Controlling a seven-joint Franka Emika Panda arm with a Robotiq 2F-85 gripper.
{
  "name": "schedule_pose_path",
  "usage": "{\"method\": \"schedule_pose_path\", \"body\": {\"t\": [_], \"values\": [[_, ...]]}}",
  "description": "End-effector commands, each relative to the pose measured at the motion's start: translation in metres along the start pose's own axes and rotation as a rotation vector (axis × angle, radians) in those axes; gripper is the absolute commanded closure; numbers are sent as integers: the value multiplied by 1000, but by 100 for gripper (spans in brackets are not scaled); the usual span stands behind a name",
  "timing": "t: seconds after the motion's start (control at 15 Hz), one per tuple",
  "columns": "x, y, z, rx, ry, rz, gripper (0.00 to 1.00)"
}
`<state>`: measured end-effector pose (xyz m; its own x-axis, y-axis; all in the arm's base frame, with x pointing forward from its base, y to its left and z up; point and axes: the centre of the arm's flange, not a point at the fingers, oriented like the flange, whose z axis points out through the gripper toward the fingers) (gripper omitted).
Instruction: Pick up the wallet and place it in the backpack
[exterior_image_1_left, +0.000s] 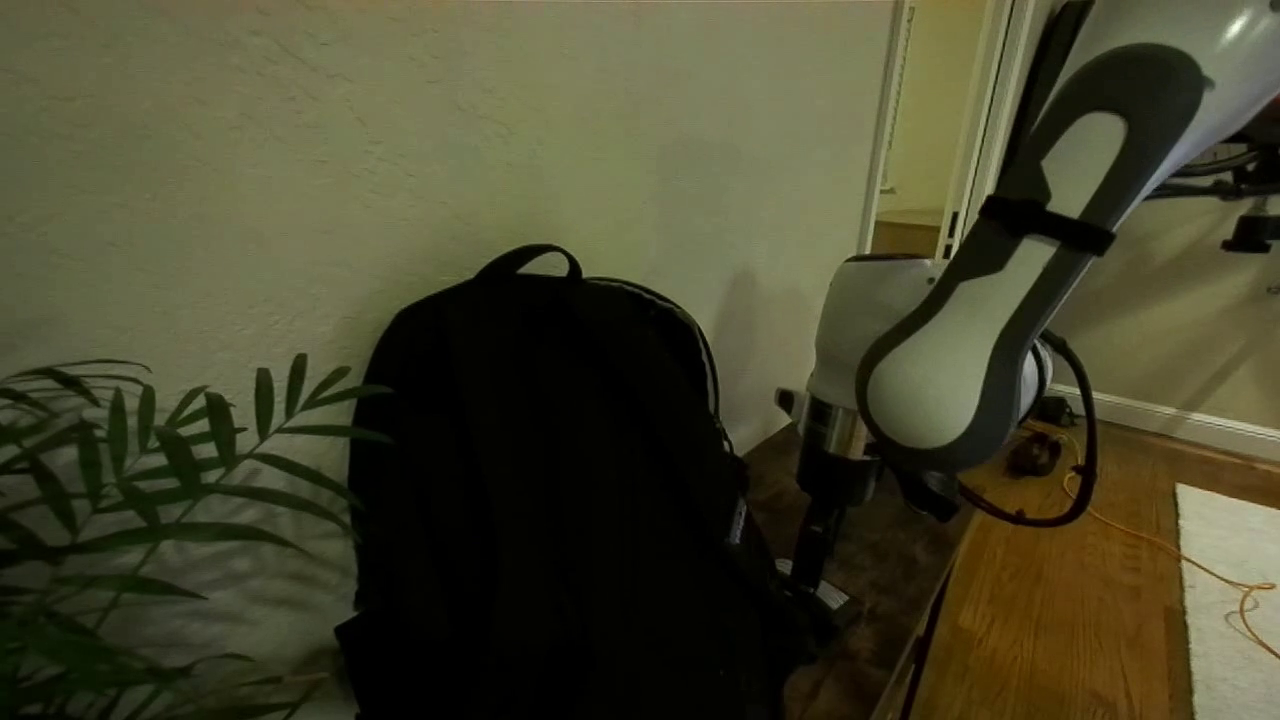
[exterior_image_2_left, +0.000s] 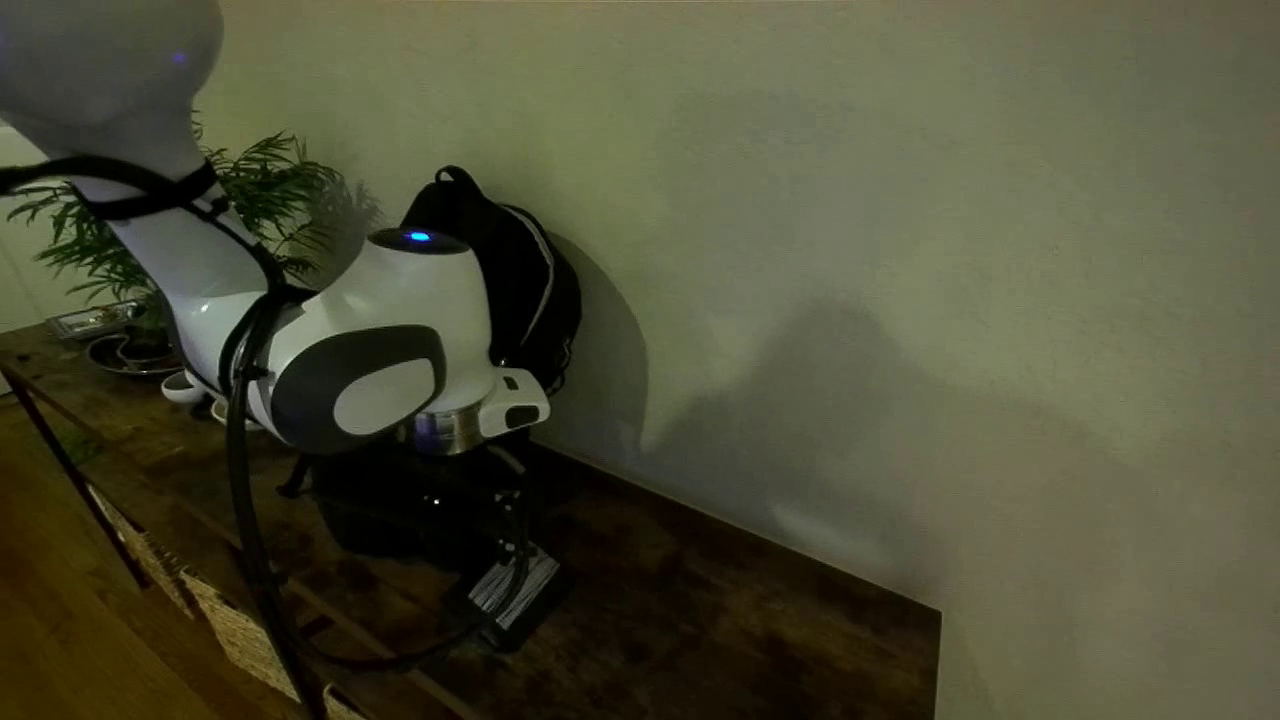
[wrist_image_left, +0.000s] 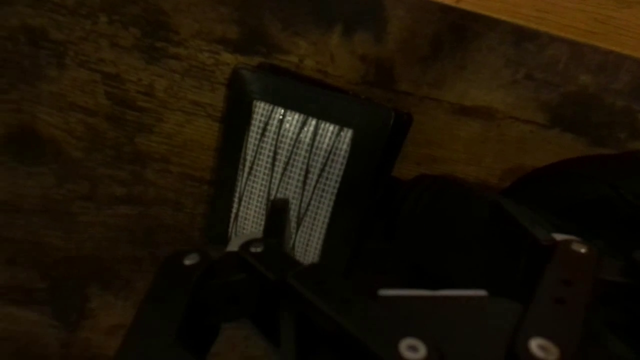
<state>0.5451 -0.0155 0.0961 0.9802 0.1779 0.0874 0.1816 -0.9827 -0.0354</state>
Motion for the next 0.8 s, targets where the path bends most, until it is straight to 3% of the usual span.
{"method": "schedule_pose_path", "body": {"t": [0.0, 0.4, 0.73], "values": [[-11, -4, -2, -120, 39, 60, 0], [-11, -2, 7, -220, 26, 166, 0], [-10, -9, 17, -240, 10, 215, 0]]}}
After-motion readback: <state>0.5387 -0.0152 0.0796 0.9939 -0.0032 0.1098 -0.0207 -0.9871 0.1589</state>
